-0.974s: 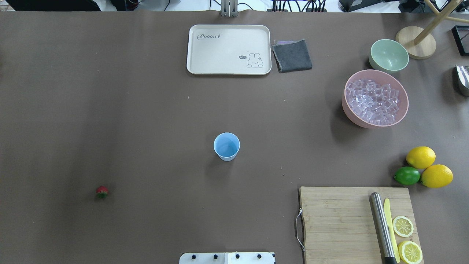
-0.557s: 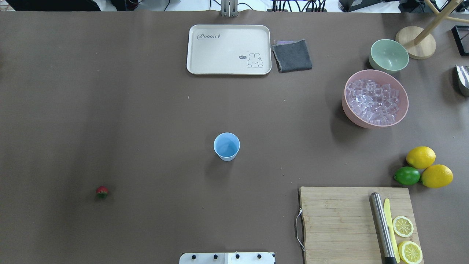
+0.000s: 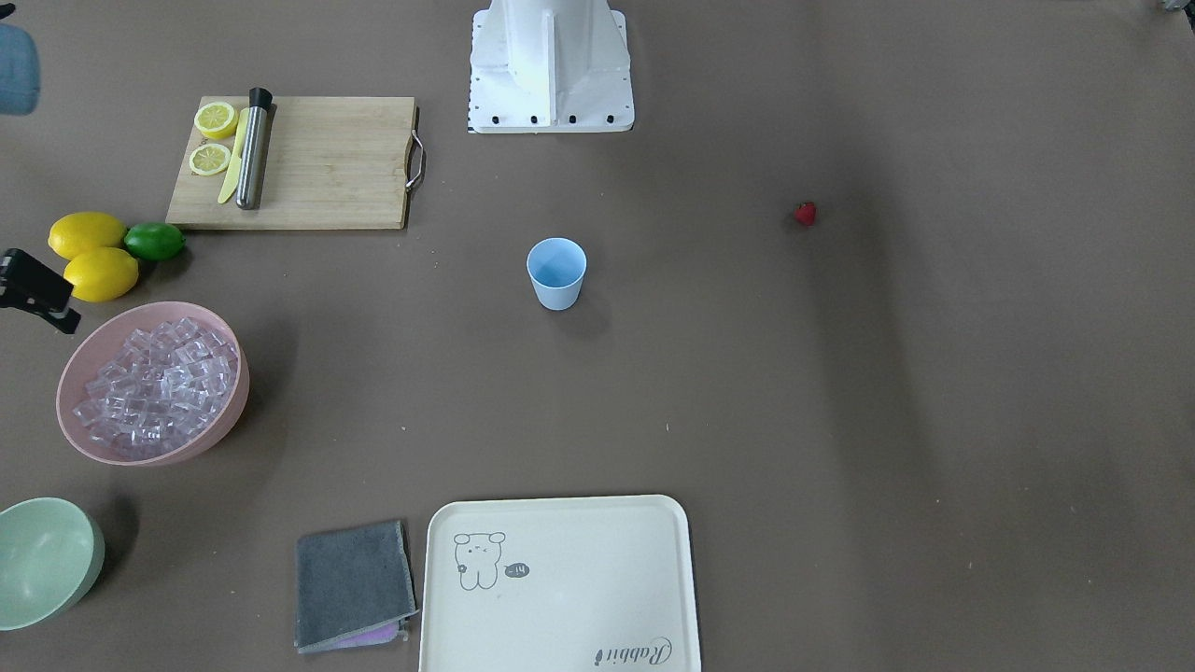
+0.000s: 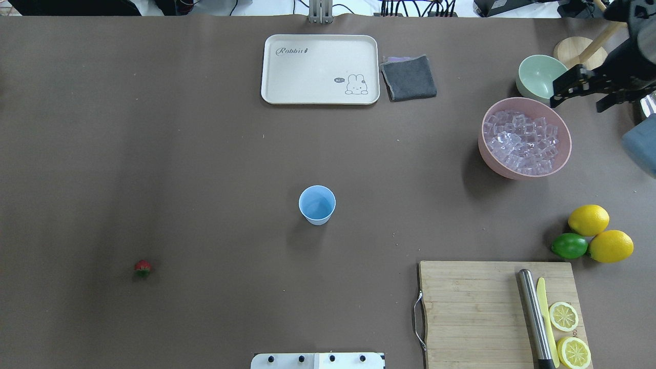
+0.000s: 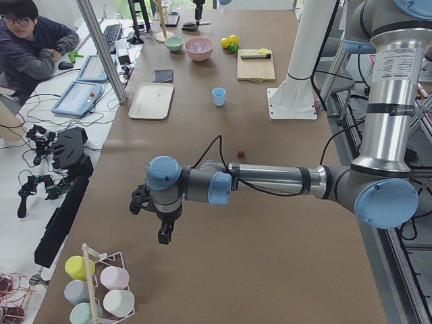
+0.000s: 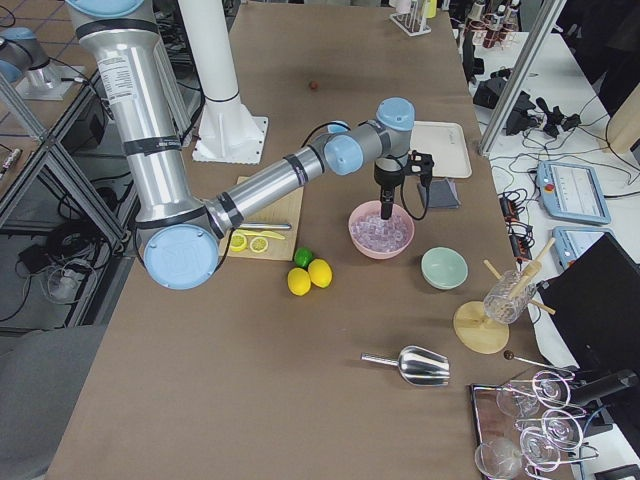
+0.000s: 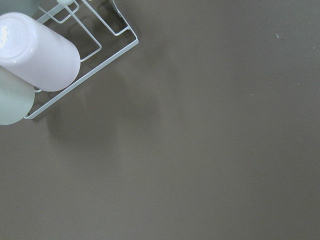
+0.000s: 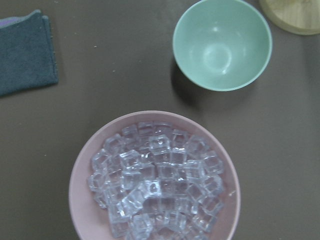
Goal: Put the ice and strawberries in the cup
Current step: 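Move the right gripper over the pink bowl of ice cubes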
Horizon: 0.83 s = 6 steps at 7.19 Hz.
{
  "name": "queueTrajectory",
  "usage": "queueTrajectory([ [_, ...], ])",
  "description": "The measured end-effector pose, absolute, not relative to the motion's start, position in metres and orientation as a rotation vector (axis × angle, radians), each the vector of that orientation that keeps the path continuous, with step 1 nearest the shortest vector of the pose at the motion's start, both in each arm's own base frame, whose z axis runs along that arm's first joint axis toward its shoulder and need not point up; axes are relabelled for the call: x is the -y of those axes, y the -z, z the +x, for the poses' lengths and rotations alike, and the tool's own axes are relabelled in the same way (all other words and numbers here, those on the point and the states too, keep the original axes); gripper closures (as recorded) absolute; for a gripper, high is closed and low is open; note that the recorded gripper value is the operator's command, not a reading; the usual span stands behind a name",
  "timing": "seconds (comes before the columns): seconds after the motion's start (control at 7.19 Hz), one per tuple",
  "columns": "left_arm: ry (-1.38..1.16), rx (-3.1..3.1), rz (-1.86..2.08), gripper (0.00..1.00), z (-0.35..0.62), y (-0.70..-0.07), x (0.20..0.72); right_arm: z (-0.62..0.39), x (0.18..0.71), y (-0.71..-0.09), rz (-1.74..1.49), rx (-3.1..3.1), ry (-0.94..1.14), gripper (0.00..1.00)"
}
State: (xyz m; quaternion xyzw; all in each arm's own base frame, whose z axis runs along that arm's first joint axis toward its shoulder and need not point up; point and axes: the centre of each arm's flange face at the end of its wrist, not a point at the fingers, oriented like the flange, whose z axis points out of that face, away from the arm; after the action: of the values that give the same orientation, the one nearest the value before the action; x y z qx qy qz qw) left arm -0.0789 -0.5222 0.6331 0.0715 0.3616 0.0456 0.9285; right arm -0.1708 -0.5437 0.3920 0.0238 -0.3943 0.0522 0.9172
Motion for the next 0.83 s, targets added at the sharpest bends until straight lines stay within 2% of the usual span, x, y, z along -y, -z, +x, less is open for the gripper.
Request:
queueTrajectory([
  [0.42, -0.094, -0.74, 0.148, 0.02, -0.079, -0.632, 0.524, -0.243, 0.537, -0.396, 0.057, 0.779, -0.126, 0.02],
  [0.83, -0.095, -0.741, 0.145, 0.02, -0.079, -0.634, 0.525, -0.262, 0.543, -0.417, 0.042, 0.747, -0.14, 0.02],
])
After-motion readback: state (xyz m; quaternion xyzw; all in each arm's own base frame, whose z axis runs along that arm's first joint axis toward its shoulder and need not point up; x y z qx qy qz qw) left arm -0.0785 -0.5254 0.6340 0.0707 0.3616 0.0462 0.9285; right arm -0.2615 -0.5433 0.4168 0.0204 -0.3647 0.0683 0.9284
